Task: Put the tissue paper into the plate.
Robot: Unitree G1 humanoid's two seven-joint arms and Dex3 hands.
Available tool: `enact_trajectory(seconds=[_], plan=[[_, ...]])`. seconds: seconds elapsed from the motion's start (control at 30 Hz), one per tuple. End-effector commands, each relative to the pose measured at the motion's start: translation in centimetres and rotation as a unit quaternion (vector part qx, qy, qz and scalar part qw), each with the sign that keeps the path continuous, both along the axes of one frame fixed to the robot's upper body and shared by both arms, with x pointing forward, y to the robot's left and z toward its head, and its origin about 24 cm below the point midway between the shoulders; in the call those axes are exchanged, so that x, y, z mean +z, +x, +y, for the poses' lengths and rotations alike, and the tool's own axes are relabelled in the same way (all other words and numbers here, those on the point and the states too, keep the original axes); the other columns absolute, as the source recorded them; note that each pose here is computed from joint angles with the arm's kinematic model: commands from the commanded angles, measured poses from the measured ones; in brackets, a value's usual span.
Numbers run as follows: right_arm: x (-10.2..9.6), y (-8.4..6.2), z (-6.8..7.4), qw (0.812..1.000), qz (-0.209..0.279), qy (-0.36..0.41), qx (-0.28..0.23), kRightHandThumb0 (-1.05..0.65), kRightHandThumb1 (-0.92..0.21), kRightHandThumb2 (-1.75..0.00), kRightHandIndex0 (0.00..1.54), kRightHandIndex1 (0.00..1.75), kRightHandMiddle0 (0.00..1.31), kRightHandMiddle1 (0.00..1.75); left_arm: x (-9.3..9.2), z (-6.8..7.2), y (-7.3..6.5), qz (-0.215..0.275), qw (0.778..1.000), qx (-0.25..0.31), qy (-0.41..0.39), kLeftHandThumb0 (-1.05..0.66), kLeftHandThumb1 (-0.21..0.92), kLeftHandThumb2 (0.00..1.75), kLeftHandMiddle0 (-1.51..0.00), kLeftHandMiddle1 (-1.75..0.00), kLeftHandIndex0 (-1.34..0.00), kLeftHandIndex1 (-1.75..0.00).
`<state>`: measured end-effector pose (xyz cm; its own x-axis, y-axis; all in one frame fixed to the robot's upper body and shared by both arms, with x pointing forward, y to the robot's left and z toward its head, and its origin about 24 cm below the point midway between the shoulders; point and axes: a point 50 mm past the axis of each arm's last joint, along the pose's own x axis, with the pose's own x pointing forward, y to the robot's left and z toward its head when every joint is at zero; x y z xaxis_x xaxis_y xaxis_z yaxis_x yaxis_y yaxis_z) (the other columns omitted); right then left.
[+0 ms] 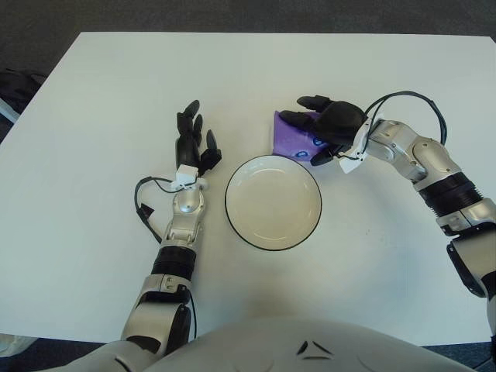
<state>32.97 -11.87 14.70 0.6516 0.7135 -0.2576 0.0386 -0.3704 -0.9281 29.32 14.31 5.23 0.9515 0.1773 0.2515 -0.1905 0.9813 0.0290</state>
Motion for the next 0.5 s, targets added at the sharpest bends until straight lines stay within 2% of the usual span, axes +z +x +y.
enact_trajectory(seconds=[0.0,0.47], plan=[[-1.65,-0.45,-0.68,0.998,0.031,-0.045,-0.007,-1.05,-0.92,-0.48,0.0,0.0,0.0,0.0,-4.62,-0.07,-2.43,0.096,0.995,0.007,0.0,-0.72,0.92,0.79,-0.39,0.0,0.0,-0.78],[-2.0,-0.83,-0.94,0.997,0.036,-0.073,-0.004,-1.05,-0.92,-0.45,0.0,0.0,0.0,0.0,-4.52,0.0,-2.45,0.094,0.996,0.007,-0.002,-0.71,0.92,0.79,-0.39,0.0,0.0,-0.76]])
